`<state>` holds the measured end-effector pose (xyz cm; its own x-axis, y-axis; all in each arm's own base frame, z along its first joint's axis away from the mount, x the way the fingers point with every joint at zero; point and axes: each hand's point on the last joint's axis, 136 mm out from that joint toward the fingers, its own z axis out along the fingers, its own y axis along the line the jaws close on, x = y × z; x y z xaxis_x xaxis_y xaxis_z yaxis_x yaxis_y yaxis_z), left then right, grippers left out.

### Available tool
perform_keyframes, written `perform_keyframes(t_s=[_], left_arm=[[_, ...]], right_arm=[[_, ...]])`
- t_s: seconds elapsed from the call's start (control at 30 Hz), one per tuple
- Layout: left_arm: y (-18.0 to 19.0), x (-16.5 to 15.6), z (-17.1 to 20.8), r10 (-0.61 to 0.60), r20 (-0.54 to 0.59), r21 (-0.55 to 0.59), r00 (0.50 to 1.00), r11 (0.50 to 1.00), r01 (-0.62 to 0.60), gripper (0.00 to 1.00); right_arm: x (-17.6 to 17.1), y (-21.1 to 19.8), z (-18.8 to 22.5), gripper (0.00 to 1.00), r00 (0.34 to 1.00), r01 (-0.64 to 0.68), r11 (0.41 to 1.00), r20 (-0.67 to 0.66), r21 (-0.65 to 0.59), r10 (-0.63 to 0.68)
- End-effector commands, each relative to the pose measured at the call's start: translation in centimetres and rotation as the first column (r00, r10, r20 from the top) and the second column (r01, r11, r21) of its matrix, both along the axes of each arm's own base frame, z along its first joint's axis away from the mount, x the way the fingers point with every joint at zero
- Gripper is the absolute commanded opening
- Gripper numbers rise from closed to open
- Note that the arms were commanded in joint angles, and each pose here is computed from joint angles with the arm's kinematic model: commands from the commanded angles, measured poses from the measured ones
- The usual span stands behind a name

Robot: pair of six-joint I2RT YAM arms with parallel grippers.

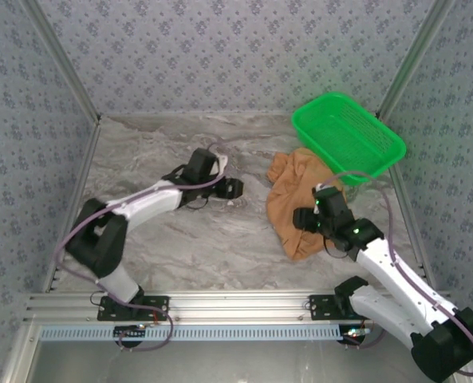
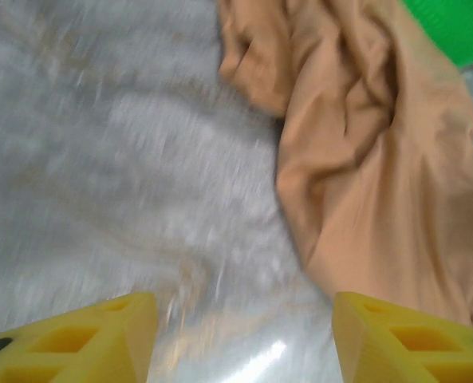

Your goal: Fold the inside-out t-shirt

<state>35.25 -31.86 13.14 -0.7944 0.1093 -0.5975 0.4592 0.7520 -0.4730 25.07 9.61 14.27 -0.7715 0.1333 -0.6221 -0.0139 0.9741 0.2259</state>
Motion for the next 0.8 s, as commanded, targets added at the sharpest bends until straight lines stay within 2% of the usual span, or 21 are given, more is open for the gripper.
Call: perform_keyframes(t_s=[0.0,0.07,0.17,0.3,0.43,0.57,0.67,0.77], left_arm=[[-4.8,3.4,1.6,-0.105,0.106,-0.005,0.989,0.994,0.106,0.62],[-7.5,4.4,0.5,-0.168,0.112,0.023,0.979,0.986,0.167,0.63],[-10.9,5.6,-1.2,-0.230,0.084,0.043,0.970,0.973,0.227,0.65],[-14.5,7.1,-3.8,-0.283,0.068,0.099,0.957,0.956,0.276,0.65],[-16.2,8.0,-6.6,-0.307,0.031,0.154,0.951,0.942,0.299,0.63],[-17.0,8.5,-7.4,-0.314,0.018,0.147,0.949,0.940,0.308,0.51],[-16.9,8.7,-7.5,-0.310,0.011,0.139,0.951,0.942,0.306,0.37],[-16.5,8.8,-7.6,-0.311,-0.006,0.123,0.950,0.943,0.309,0.17]], right_arm=[[3.2,-3.4,0.2,0.67,0.987,0.163,0.985,-0.004,-0.054,-0.164],[4.3,-5.4,-0.2,0.68,0.969,0.244,0.968,-0.013,-0.058,-0.245],[5.3,-6.1,-1.4,0.66,0.960,0.275,0.961,-0.051,0.014,-0.274],[6.9,-5.2,-3.1,0.67,0.965,0.252,0.966,-0.079,0.048,-0.248],[9.9,-2.5,-2.4,0.72,0.986,0.168,0.981,0.002,0.097,-0.169],[12.7,-1.8,-3.4,0.71,0.985,0.171,0.984,0.013,0.054,-0.172],[14.4,-1.6,-5.0,0.68,0.980,0.199,0.978,-0.001,0.059,-0.199],[15.6,-2.2,-6.5,0.60,0.973,0.232,0.972,-0.008,0.029,-0.232]])
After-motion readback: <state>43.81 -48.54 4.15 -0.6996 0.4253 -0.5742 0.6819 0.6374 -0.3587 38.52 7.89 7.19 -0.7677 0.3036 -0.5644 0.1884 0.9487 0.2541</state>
